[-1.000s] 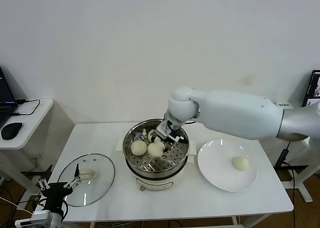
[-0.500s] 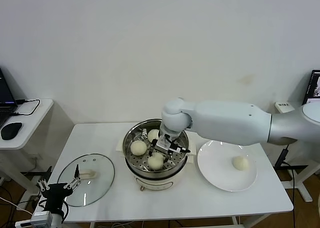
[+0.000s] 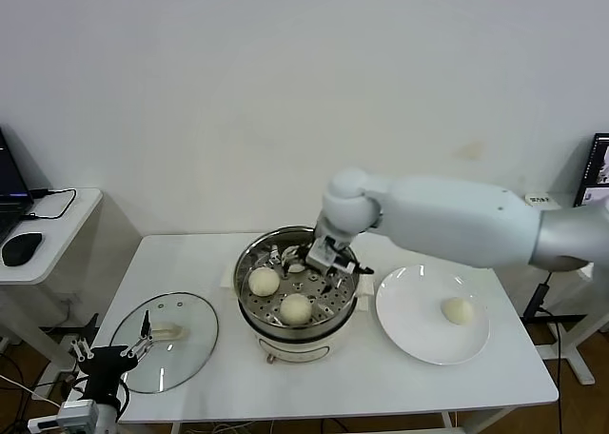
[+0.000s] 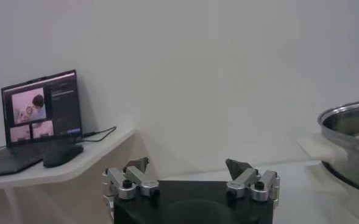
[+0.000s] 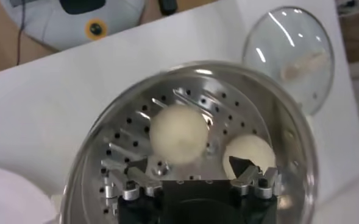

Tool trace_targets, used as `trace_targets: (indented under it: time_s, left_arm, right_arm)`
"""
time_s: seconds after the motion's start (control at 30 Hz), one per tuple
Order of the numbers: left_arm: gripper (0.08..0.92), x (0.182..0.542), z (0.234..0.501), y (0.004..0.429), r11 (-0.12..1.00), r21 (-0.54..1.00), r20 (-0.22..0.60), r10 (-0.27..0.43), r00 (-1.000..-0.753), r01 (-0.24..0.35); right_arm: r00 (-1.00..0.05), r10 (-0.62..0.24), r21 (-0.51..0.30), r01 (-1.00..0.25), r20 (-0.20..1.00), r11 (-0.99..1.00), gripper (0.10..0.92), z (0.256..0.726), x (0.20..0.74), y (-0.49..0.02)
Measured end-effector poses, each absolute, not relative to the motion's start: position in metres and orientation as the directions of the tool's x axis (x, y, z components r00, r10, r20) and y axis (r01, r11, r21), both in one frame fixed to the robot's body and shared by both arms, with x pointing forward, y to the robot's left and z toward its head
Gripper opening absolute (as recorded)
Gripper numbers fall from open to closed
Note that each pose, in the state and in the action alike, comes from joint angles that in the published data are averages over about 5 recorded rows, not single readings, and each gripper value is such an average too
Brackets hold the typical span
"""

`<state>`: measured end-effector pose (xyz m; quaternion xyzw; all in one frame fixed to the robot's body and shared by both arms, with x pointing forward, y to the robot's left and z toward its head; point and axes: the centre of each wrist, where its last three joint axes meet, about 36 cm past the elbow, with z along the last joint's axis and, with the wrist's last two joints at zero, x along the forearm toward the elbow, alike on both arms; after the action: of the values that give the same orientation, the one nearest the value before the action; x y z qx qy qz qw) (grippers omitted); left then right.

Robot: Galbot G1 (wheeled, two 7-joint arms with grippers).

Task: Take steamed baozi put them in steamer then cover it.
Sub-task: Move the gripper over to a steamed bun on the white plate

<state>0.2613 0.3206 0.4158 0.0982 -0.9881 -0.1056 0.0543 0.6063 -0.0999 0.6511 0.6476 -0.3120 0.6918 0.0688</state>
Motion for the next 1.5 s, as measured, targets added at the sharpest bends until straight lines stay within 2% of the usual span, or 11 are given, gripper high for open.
trace_targets:
  time_s: [0.33,0.73,1.1,1.5]
  left_arm:
    - [0.823,0.268,0.413,0.322,0.962,0.224,0.079,-0.178,-0.981,-0.157]
    - [0.823,0.272,0.405,0.325,0.962,0.239,0.097,-0.159,-0.982,-0.133]
    - [0.823,0.27,0.404,0.327,0.961,0.245,0.104,-0.162,-0.981,-0.132]
    - [0.823,0.267,0.404,0.329,0.959,0.247,0.11,-0.167,-0.98,-0.136]
  right_arm:
    - [-0.232,-0.283,-0.352,-0.776,0.931,-0.523,0.823,0.667,0.608,-0.214]
    - [-0.277,-0.166,-0.311,-0.921,0.946,-0.236,0.823,0.612,0.596,-0.344]
    - [-0.262,-0.071,-0.269,-0.957,0.962,-0.106,0.823,0.544,0.583,-0.402]
    - [-0.261,-0.017,-0.261,-0.964,0.965,-0.042,0.807,0.496,0.588,-0.423]
